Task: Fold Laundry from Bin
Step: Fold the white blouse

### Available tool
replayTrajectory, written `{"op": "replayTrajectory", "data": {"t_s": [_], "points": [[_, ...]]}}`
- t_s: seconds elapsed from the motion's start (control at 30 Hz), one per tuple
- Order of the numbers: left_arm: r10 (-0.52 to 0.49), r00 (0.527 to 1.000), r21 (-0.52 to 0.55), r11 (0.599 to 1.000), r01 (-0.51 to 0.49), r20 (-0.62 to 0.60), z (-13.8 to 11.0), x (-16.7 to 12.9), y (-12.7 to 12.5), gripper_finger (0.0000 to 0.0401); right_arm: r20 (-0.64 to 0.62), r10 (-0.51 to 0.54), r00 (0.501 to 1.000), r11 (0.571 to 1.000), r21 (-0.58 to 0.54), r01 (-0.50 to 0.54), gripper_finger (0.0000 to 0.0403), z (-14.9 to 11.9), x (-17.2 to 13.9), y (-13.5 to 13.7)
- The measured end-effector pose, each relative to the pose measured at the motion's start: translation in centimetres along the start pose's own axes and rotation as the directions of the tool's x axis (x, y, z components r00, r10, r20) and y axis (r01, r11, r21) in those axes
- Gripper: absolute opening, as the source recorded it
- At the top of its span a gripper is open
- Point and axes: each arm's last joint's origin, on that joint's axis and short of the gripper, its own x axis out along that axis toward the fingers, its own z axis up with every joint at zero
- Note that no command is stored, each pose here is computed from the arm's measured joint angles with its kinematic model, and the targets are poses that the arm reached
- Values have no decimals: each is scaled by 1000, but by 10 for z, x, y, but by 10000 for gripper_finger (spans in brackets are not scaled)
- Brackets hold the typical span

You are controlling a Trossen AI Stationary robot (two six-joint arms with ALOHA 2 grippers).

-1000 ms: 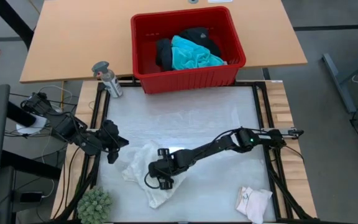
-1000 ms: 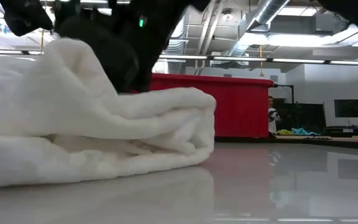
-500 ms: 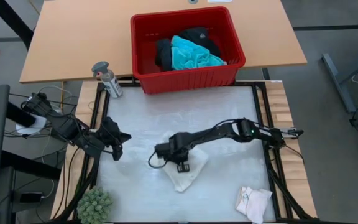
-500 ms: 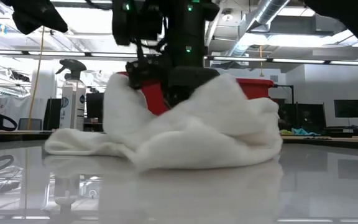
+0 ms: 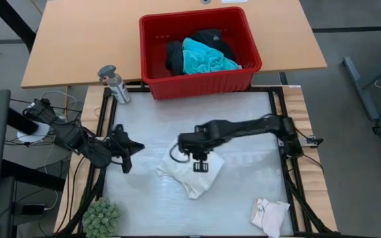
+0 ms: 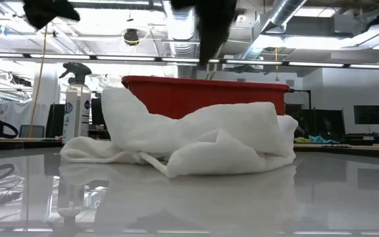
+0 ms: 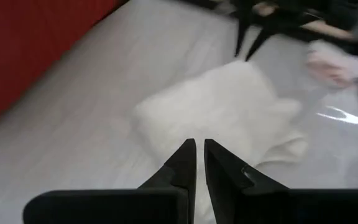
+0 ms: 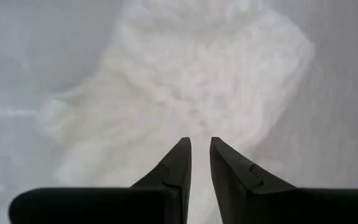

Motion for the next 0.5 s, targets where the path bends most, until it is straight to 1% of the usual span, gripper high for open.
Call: {"op": "replayTrajectory", "data": {"t_s": [0.1, 0.2, 0.27, 0.33, 0.4, 0.5], "points": [[-86, 996, 90, 993, 82, 39, 9, 18, -16, 32, 79, 27, 997, 998, 52, -31, 85, -14, -43, 15], [-99, 994, 132, 987, 93, 43, 14, 44, -25, 49, 132, -20, 991, 993, 116, 4, 85, -34, -77, 33], [-89, 996, 153, 985, 86, 11, 13, 68, -27, 60, 160, -65, 985, 988, 148, 42, 85, -46, -90, 48], [-49, 999, 152, 987, 52, -25, 10, 92, -24, 65, 186, -108, 977, 980, 183, 74, 85, -57, -98, 64], [-27, 998, 141, 989, 35, -57, 7, 114, -20, 63, 216, -147, 965, 970, 220, 98, 85, -68, -107, 77], [-33, 991, 131, 990, 51, -130, -1, 140, -15, 51, 255, -189, 948, 958, 262, 121, 85, -80, -114, 94]]}}
